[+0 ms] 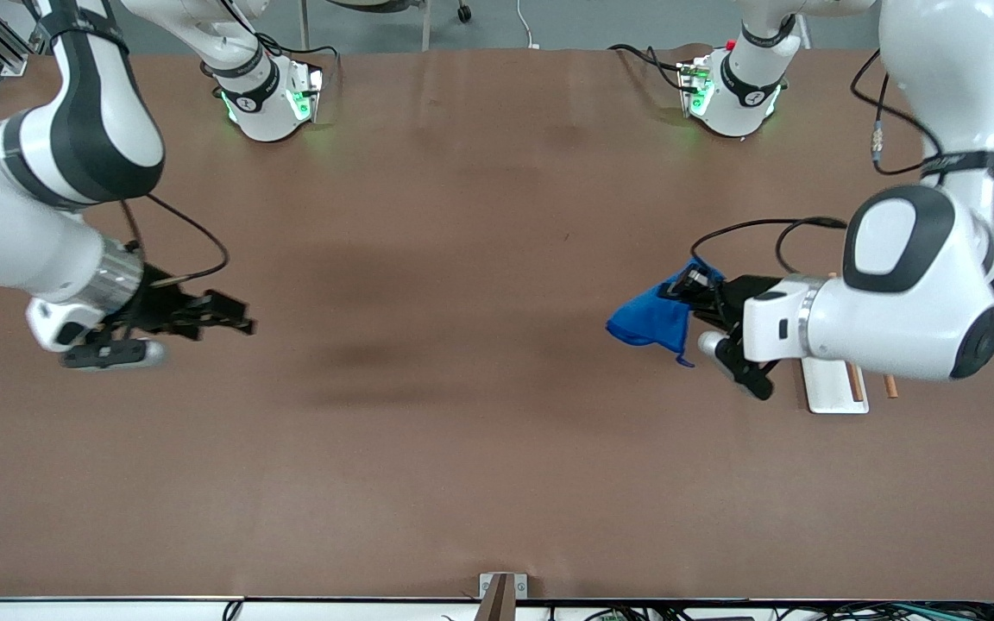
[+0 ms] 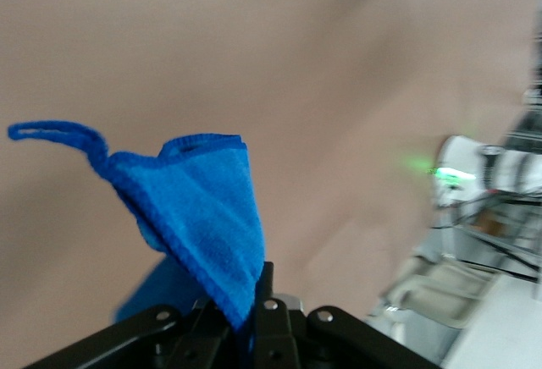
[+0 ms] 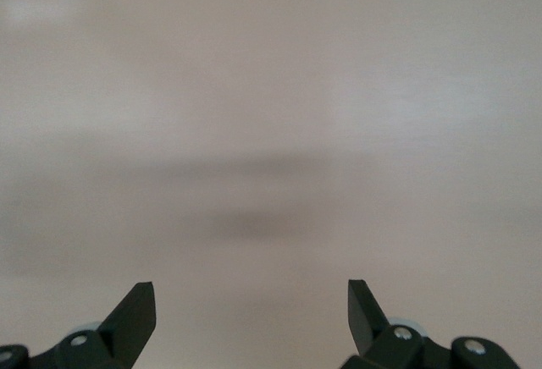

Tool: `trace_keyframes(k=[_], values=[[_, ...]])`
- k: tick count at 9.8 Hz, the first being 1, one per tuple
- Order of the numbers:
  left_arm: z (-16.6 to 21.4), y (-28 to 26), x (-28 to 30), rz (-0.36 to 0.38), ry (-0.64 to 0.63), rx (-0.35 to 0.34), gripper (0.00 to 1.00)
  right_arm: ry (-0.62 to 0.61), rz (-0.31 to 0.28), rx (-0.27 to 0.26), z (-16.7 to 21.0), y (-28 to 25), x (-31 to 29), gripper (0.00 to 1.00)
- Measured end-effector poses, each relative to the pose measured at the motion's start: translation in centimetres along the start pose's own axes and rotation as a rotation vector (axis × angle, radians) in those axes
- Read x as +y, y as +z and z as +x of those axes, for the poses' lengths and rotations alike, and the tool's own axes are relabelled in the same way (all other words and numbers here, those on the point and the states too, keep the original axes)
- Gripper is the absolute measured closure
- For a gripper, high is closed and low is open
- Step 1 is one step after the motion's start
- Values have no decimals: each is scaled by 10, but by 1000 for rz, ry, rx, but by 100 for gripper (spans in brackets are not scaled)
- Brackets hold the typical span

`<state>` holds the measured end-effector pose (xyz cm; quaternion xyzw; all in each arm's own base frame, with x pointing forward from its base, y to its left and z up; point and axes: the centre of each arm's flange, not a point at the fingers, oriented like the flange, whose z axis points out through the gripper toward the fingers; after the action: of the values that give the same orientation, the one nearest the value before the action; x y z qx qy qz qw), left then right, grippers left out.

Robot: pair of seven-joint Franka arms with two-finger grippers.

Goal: Right arm passes towel to left arm to hang
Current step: 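Open the right gripper and withdraw while the left gripper carries the towel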

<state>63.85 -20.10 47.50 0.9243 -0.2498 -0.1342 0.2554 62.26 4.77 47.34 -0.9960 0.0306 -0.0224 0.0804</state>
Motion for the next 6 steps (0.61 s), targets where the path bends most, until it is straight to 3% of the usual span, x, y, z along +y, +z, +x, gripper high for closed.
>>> trace_keyframes(k=[2, 4, 6], values=[[-18, -30, 7, 212, -49, -1, 96, 110, -68, 35, 5, -21, 80, 0], [-35, -56, 49, 405, -88, 19, 96, 153, -163, 72, -6, -61, 129, 0], [-47, -63, 87, 504, -76, 10, 96, 195, -204, 55, -31, -109, 154, 0]])
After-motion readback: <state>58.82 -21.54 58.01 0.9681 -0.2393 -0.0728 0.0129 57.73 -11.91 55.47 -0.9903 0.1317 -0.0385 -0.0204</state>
